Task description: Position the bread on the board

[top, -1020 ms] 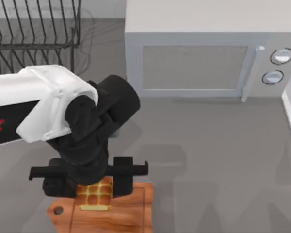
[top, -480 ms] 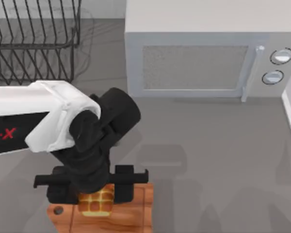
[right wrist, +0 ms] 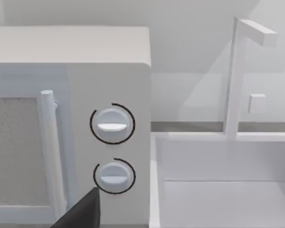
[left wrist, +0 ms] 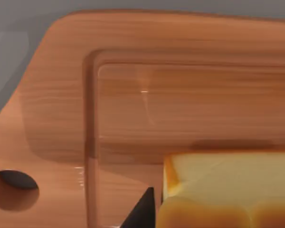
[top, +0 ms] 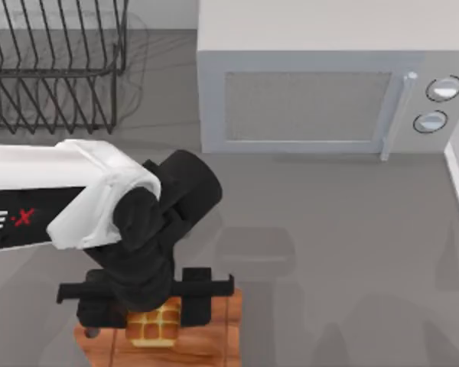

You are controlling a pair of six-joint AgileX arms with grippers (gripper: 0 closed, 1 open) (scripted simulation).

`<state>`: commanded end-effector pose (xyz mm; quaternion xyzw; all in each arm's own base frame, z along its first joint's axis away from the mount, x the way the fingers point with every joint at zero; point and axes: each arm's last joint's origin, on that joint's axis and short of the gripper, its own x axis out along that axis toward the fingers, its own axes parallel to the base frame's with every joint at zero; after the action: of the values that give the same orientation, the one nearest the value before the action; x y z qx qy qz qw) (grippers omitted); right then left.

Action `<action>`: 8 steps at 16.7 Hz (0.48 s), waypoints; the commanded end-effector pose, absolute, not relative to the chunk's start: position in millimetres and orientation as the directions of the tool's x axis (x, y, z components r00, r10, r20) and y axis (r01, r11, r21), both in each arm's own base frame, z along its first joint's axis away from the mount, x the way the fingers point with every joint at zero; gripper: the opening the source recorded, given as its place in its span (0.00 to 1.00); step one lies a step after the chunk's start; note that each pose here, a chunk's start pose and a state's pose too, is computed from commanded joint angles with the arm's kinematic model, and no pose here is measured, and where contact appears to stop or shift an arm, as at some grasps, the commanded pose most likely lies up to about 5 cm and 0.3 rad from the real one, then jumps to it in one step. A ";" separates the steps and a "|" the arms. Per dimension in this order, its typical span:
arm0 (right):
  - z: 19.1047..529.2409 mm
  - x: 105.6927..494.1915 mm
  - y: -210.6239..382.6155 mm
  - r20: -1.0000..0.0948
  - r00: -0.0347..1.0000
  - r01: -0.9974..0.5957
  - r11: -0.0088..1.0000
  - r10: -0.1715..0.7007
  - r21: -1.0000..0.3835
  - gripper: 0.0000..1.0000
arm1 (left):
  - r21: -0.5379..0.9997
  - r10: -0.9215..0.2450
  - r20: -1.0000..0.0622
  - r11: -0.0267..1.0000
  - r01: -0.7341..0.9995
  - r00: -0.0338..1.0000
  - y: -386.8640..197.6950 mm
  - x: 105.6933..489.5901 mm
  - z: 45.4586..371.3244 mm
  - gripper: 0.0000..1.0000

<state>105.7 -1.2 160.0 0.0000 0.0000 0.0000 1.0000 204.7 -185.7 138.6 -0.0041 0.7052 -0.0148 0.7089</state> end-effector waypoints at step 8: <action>160.0 105.7 -1.2 0.000 1.000 0.000 1.000 0.000 0.000 1.00 | -0.027 -0.027 -1.000 1.000 0.015 0.005 -185.7 204.7 138.6 0.53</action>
<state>105.7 -1.2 160.0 0.0000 0.0000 0.0000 1.0000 204.7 -185.7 138.6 -0.0041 0.7052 -0.0148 0.7089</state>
